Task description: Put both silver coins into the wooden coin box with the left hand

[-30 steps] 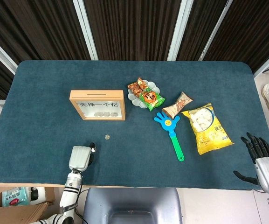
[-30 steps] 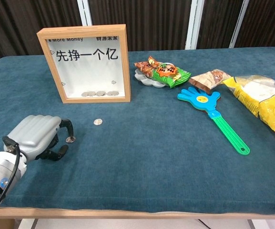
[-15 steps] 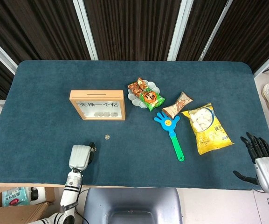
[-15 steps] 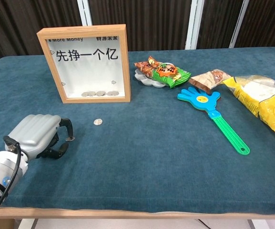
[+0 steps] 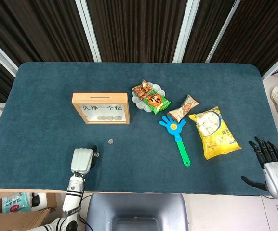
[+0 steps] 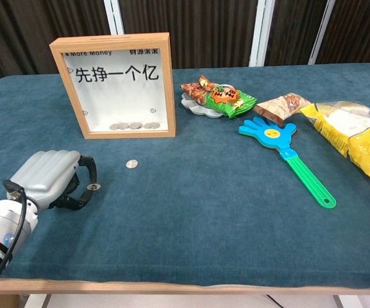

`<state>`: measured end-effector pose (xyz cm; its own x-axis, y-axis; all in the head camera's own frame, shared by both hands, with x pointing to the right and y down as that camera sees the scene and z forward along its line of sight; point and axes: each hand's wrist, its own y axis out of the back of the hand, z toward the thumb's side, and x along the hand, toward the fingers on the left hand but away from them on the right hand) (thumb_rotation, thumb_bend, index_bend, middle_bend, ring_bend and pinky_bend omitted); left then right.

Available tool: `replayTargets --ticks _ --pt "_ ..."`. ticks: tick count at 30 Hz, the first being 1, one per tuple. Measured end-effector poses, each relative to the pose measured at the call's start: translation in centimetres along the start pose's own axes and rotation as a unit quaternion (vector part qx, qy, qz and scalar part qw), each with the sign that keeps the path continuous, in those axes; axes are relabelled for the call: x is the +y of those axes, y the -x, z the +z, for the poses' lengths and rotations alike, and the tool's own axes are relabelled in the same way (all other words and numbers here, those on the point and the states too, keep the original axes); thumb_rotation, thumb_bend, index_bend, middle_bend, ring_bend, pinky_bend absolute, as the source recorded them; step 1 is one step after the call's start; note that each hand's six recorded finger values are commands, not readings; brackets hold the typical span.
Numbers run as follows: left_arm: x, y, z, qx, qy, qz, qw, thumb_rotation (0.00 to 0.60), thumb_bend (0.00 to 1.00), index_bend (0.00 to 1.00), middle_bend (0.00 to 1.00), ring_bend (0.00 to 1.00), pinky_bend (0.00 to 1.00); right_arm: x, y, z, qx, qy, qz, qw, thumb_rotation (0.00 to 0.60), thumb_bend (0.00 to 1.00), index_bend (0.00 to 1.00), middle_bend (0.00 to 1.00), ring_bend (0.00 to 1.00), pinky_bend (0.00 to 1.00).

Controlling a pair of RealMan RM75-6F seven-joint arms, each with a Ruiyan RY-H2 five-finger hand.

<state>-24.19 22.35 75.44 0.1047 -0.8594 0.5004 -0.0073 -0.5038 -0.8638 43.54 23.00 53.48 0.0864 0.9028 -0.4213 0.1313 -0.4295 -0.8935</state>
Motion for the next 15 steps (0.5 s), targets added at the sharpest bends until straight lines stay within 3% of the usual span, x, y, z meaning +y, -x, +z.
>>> replayTargets --ticks 9,15 --pt "0.2 -0.21 -0.02 -0.001 0.01 0.01 0.9999 0.6 0.36 0.5 1.0 1.0 1.0 -0.03 0.03 0.02 -0.001 -0.001 0.0 1.0 0.6 0.15 0.0 0.0 0.0 0.0" --pt "0.0 -0.47 -0.06 -0.005 0.016 0.007 0.9998 0.6 0.42 0.52 1.0 1.0 1.0 0.05 0.01 -0.04 -0.001 0.001 -0.001 1.0 0.6 0.15 0.0 0.0 0.0 0.0"
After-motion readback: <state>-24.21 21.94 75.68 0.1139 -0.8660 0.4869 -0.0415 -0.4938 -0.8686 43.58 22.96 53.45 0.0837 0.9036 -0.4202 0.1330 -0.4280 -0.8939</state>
